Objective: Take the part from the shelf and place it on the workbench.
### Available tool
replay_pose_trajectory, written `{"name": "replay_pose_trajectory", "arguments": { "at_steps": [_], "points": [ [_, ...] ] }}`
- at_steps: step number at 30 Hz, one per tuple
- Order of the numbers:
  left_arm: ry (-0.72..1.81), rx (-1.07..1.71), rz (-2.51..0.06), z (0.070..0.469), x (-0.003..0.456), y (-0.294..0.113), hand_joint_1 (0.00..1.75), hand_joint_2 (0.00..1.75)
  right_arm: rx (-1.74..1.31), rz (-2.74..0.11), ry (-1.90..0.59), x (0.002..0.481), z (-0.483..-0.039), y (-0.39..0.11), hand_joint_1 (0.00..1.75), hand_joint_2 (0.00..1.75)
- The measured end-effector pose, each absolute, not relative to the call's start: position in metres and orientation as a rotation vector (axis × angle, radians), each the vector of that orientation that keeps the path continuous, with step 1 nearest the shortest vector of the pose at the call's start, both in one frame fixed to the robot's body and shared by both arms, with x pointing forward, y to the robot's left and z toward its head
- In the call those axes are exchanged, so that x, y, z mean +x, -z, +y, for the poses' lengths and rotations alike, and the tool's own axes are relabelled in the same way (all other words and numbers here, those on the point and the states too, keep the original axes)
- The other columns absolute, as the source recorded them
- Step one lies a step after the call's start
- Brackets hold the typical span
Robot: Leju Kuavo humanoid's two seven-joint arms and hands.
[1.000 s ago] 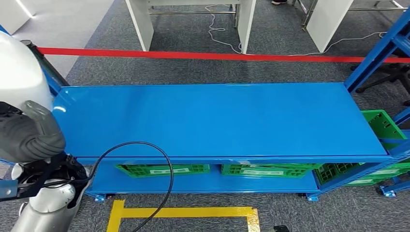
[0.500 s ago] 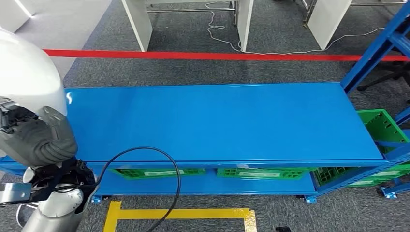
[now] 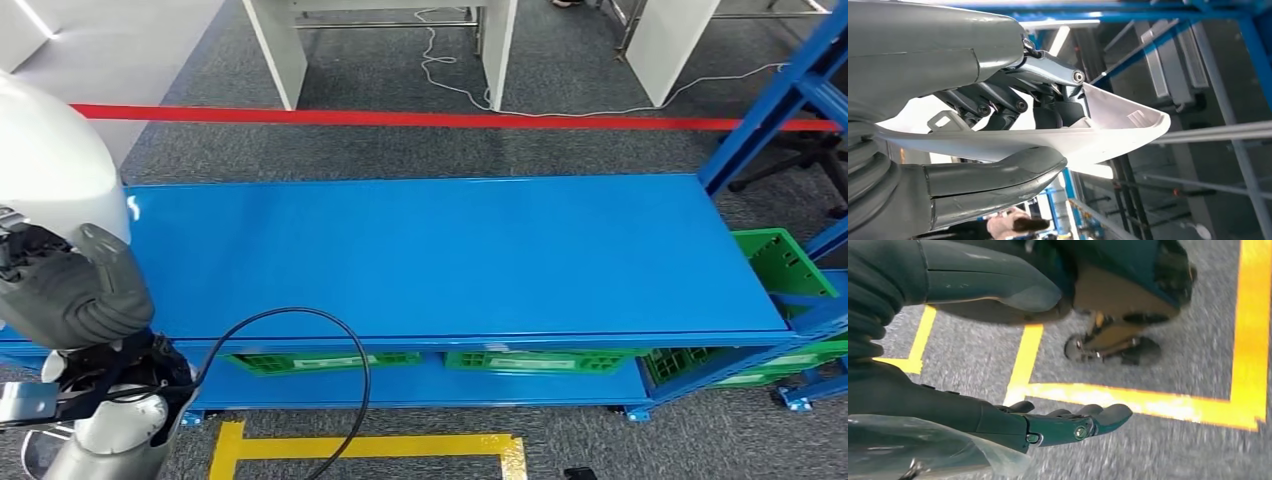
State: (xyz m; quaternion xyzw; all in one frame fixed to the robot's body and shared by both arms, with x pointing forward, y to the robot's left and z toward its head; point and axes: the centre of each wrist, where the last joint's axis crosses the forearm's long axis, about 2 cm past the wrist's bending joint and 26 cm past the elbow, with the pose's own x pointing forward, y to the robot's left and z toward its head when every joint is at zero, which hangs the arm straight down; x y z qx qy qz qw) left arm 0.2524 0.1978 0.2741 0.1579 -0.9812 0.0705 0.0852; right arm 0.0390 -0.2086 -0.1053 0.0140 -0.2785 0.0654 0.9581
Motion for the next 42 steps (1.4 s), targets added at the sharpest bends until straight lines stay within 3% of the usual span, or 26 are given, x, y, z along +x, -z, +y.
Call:
{"name": "replay_pose_trajectory", "arguments": {
  "at_steps": [42],
  "points": [
    [-0.293,0.432,-2.868,0.1904,0.2488,-0.2697,1.75,1.75,-0.002,-0.534,-0.128,0.0393,-0.2093,0.1053,0.0,1.75]
  ]
}}
